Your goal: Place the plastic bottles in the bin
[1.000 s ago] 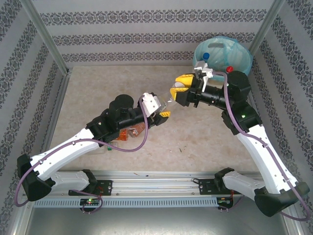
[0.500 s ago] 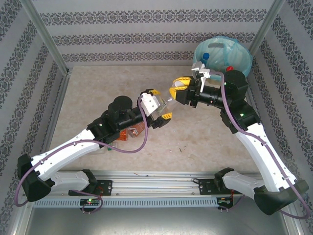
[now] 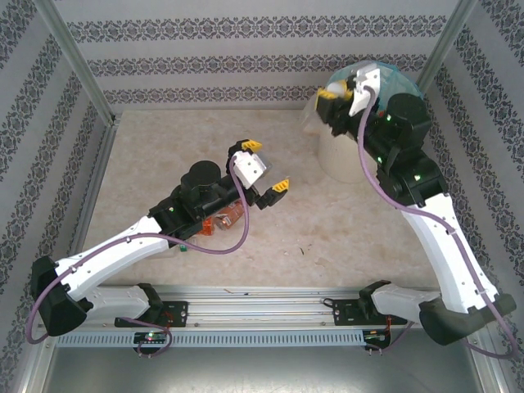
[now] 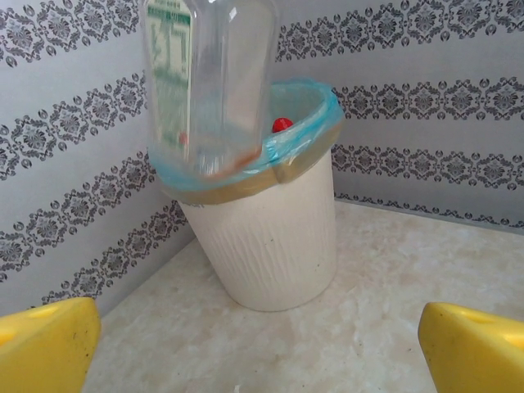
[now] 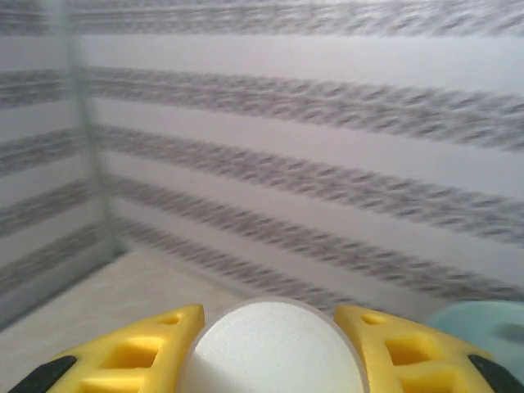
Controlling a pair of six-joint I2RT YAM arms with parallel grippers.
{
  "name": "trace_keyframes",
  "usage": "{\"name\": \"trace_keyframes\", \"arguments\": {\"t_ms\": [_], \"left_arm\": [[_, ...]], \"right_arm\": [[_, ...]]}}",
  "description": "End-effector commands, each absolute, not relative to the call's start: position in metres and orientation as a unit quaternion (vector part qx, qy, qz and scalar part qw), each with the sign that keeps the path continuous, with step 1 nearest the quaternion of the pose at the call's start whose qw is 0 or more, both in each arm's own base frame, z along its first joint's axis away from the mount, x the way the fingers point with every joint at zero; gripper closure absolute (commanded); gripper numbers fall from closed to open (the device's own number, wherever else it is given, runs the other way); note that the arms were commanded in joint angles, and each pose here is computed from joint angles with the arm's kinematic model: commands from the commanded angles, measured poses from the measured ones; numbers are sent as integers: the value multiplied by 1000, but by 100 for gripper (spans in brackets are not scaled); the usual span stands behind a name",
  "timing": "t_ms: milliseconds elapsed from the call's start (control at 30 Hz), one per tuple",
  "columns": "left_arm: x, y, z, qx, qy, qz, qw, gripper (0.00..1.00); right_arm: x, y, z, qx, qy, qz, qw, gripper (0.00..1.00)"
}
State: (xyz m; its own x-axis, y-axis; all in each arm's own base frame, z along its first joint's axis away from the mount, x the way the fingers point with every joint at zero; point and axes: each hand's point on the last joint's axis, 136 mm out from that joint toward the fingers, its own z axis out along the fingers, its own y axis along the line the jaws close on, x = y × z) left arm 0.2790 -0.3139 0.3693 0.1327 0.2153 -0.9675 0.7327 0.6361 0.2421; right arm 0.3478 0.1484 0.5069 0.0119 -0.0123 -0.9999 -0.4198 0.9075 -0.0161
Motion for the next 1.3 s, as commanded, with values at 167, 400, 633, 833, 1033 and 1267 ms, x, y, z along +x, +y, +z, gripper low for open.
{"name": "trace_keyframes", "arguments": {"t_ms": [167,400,633,833,1033,1267], "left_arm": [[282,-313,376,364,626,-200,660,0],[279,-309,377,358,630,-207,657,0],[273,-303,379,351,632,-215,656,0],[273,-302,379,352,632,-211,658,0],[273,-303,378,355,630,-209,658,0],[273,-303,375,360,630,-206,657,0]], "right_arm": [[421,68,508,-60,732,-108,670,100],[477,45,472,-51,760,-165,627,100],[520,29,412,-56,797,-109,592,100],[529,33,377,-61,814,-62,575,65],[526,42,375,-77,815,-37,574,60],[528,31,391,-63,797,-52,598,93]]}}
